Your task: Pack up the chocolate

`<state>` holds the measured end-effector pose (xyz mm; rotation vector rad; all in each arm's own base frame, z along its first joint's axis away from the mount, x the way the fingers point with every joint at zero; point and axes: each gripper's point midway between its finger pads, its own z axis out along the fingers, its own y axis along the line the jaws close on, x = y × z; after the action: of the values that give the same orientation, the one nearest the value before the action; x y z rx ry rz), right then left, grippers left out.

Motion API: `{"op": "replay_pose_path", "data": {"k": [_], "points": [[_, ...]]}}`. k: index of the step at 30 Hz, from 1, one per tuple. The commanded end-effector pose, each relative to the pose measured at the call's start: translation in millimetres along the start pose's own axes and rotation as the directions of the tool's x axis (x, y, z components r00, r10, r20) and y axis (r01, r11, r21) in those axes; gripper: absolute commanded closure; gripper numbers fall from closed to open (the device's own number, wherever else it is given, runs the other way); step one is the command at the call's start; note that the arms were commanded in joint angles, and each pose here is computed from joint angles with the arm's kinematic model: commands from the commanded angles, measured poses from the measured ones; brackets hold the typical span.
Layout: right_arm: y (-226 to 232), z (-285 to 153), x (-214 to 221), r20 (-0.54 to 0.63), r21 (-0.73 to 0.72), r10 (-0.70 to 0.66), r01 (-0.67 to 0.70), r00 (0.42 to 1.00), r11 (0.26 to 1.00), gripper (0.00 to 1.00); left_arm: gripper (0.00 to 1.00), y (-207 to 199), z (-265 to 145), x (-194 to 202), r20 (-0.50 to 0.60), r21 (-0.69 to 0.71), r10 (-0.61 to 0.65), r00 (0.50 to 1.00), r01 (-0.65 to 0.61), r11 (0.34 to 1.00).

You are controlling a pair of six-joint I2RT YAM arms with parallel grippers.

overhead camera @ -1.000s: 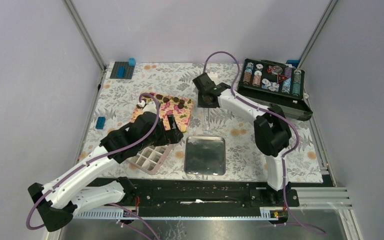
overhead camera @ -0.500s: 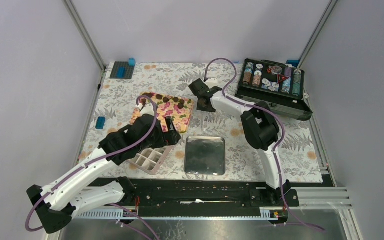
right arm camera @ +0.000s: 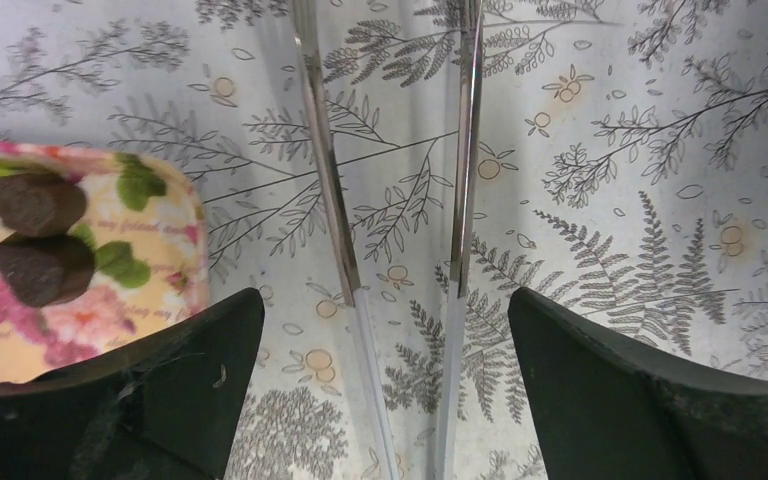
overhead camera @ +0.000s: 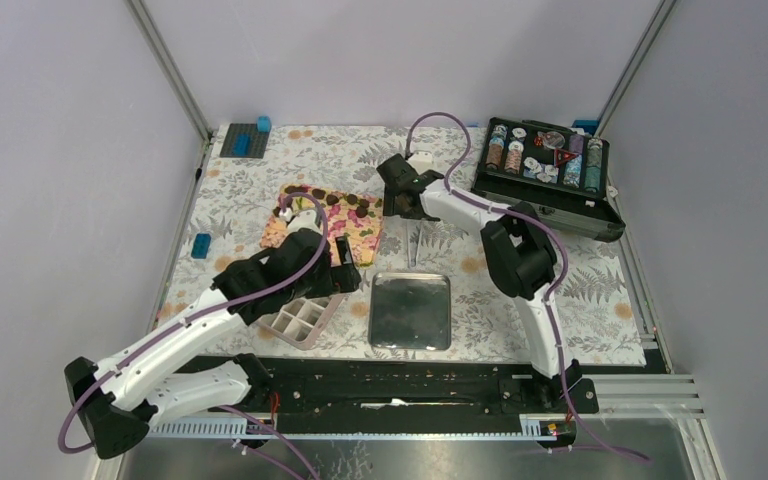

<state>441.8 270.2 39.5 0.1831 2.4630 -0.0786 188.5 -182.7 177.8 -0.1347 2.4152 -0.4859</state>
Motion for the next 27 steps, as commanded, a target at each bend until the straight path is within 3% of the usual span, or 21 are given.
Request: {"op": "replay_pose_path", "data": {"k": [1,4,10,17,27], "points": [[9.6,-77.2,-75.6,0.161,-0.147,0.039,-0.015,0.986,0.989,0.0,0.01,0.1,-4.5,-28.1,0.094,-0.045,0.019,0.995,-0.014,0.999],[-2.7,-123.8,-104.9,0.24,-0.177,0.052,-0.009,0.969,0.984,0.0,0.01,-1.2,-3.3,-35.8,0.106,-0.067,0.043,0.993,-0.036,0.997],[-54.1,-217.9,-140.2,0.395,-0.194,0.044,0.036,0.918,0.98,0.0,0.01,-32.0,16.1,-33.6,0.012,0.001,0.117,0.993,-0.117,0.993],[-133.3,-277.7,-111.2,0.479,-0.181,0.085,0.004,0.874,0.983,0.0,0.01,-60.8,62.7,-54.6,-0.008,-0.063,0.155,0.988,-0.155,0.986],[-223.6,-321.3,-35.6,0.451,-0.213,0.207,-0.12,0.868,0.97,0.0,0.01,-96.3,163.3,-67.0,-0.067,-0.19,0.162,0.984,-0.172,0.966]]}}
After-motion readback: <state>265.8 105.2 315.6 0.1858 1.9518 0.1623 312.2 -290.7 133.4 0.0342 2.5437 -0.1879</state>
